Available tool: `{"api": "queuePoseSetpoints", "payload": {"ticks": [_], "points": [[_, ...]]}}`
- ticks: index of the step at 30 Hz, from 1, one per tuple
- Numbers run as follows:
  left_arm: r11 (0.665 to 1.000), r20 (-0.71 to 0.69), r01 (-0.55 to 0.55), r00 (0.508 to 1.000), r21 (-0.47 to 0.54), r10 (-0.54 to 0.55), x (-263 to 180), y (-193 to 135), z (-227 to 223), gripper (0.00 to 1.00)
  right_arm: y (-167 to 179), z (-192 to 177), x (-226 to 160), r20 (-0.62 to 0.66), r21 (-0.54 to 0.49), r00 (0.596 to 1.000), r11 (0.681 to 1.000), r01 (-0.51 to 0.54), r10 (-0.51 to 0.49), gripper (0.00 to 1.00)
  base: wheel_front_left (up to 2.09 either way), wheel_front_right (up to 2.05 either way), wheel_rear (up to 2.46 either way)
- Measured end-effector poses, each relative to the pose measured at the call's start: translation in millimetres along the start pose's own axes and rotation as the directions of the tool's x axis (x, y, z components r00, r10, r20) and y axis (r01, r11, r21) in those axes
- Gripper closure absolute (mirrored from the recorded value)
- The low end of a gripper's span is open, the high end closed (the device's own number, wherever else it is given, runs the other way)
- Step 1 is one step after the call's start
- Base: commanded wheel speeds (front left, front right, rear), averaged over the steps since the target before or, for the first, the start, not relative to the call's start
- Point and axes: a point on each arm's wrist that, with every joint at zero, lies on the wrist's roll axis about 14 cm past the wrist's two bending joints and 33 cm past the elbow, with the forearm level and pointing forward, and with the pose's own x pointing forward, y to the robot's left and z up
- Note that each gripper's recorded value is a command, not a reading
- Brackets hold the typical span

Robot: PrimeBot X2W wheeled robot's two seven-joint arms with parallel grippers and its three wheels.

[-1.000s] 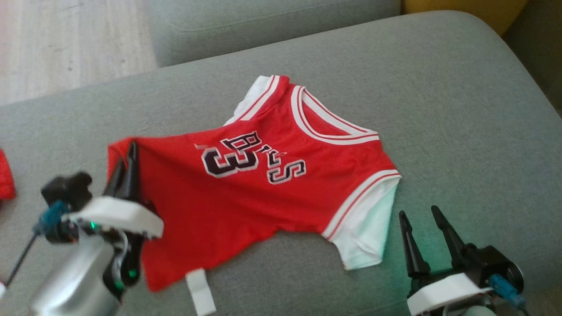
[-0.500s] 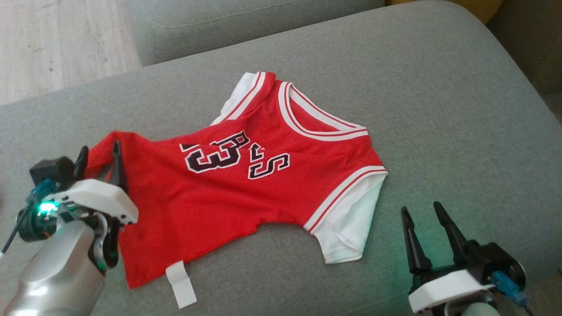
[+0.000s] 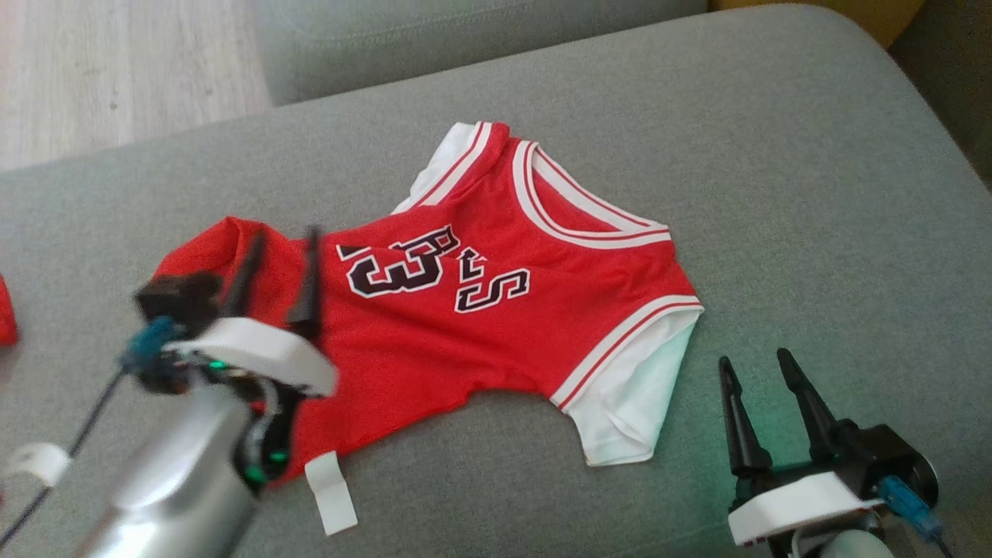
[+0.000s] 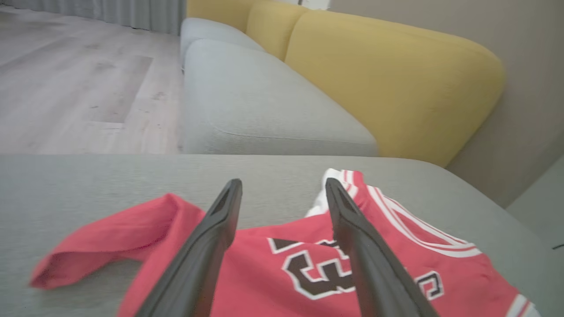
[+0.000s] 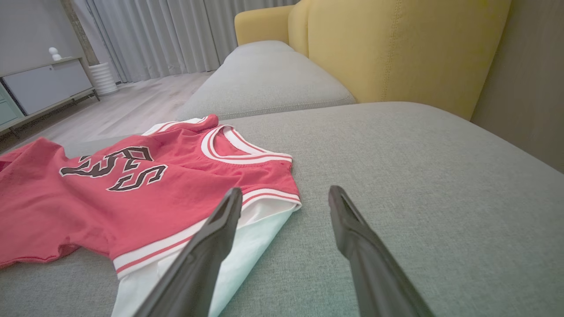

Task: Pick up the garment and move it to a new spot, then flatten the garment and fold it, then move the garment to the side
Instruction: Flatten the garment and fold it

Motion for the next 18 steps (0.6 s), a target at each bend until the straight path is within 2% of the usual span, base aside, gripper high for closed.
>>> {"api": "queuePoseSetpoints", "payload": {"ticks": [4, 10, 18], "points": [[0.988, -0.02, 0.148, 0.989, -0.045, -0.149, 6.6, -55.6, -11.2, 0.0, -1.3, -3.7, 3.8, -0.016, -0.002, 1.0, 1.0, 0.004, -0.004, 0.0, 0.0, 0.0, 0.0], [0.938, -0.111, 0.329, 0.934, -0.105, -0.34, 5.6, -132.9, -49.0, 0.0, -12.6, -5.5, 4.5, -0.027, -0.008, 0.999, 0.999, 0.041, -0.041, 0.0, 0.0, 0.0, 0.0], [0.87, -0.291, 0.466, 0.82, -0.16, -0.493, -10.0, -189.7, -109.0, 0.0, -29.2, -6.6, 1.3, -0.035, -0.007, 0.995, 0.995, 0.098, -0.099, 0.0, 0.0, 0.0, 0.0]]}}
